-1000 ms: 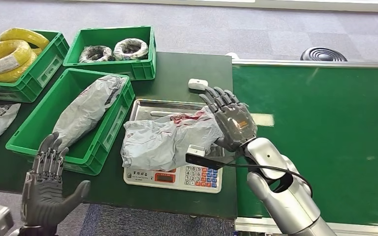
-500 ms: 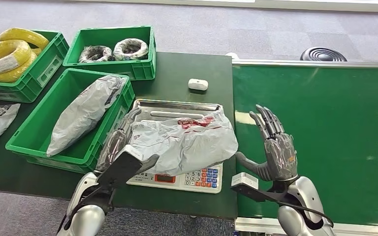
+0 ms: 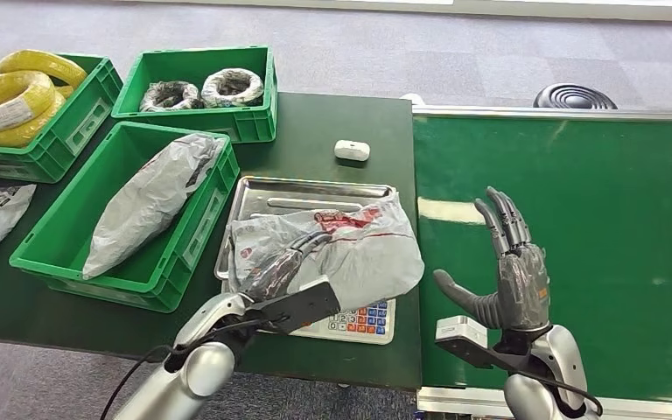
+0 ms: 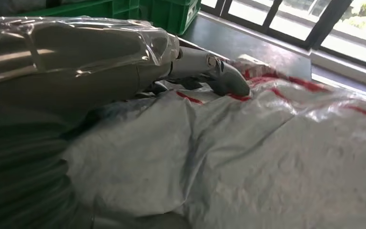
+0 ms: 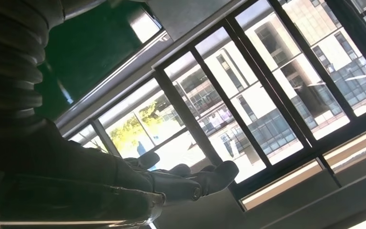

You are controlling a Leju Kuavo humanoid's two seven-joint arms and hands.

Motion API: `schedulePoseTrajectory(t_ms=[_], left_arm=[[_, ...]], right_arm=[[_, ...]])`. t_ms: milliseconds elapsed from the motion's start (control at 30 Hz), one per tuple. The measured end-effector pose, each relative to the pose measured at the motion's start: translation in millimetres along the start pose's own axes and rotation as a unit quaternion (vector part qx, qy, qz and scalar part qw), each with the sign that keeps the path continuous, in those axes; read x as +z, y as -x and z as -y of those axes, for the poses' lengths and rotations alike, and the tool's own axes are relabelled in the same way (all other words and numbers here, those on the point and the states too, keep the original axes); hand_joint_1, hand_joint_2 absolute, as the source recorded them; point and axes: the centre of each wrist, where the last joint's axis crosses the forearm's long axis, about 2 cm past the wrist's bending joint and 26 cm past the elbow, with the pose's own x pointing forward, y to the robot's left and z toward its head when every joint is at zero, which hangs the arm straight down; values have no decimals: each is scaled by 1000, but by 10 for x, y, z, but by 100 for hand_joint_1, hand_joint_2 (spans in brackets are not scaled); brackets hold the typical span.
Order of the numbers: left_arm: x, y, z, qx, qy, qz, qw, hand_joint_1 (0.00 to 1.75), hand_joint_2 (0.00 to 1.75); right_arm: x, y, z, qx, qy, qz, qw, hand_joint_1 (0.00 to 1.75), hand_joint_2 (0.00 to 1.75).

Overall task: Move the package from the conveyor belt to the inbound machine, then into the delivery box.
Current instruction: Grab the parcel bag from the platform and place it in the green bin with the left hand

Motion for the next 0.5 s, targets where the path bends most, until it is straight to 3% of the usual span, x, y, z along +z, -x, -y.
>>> schedulePoseTrajectory(t_ms=[133,333,500], left_arm=[[-69,39,36,-23,26,-13,999,172,175],[-110,75,17,-18,27,-23,999,175,175],[-101,92,-104,64,10,-13,998,175,175]], right_arm=[[-60,-9,4,0,6,7,1000,0,175],[-62,-37,-17,3,10,12,1000,0,175],[-25,-105,-25,6,31,19,999,0,175]])
